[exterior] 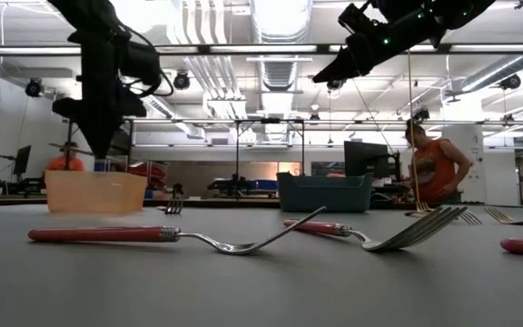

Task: Sort silverware by color (type)
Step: Put the gold fork into the orange bin

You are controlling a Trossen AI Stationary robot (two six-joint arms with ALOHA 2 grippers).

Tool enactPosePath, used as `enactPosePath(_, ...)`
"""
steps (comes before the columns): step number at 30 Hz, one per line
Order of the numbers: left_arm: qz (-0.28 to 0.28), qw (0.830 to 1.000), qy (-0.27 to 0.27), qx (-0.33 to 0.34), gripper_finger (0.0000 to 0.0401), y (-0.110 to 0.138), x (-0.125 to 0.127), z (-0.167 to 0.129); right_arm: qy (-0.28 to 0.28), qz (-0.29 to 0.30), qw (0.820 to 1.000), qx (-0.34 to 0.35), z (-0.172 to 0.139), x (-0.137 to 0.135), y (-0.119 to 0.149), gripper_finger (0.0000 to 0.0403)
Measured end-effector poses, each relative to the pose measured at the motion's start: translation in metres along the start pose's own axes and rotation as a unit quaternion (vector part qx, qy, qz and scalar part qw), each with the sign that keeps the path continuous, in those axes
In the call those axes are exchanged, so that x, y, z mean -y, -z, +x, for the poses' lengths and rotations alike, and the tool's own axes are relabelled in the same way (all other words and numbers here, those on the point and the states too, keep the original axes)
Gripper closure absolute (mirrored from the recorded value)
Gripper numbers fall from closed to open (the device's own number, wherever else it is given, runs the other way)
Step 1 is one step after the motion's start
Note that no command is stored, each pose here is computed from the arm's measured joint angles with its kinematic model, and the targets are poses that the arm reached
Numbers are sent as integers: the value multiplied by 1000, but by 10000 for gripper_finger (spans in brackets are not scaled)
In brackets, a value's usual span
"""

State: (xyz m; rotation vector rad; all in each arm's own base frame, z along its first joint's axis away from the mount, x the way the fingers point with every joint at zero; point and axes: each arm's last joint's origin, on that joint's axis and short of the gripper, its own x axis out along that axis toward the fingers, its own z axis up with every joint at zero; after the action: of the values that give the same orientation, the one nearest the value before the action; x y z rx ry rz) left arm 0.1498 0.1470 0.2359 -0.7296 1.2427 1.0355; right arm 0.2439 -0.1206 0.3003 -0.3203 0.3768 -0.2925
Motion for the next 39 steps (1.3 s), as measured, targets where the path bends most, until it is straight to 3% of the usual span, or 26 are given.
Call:
enactPosePath(7, 6, 1000, 15, -25, 401, -9, -3, 7, 2, 1, 1000, -3, 1, 1, 1, 394)
enactPosePath(15, 25, 995, -9, -96, 401, -18, -9, 23, 2, 1, 1000, -4, 1, 2, 2, 394)
enactPosePath(24, 51, 992, -12, -112, 401, -34, -4, 32, 3, 2, 1000, -4, 1, 2, 2, 394)
enactPosePath(39, 52, 991, -19, -124, 401, -39, -1, 46, 10, 6, 1000, -14, 1, 6, 9, 394)
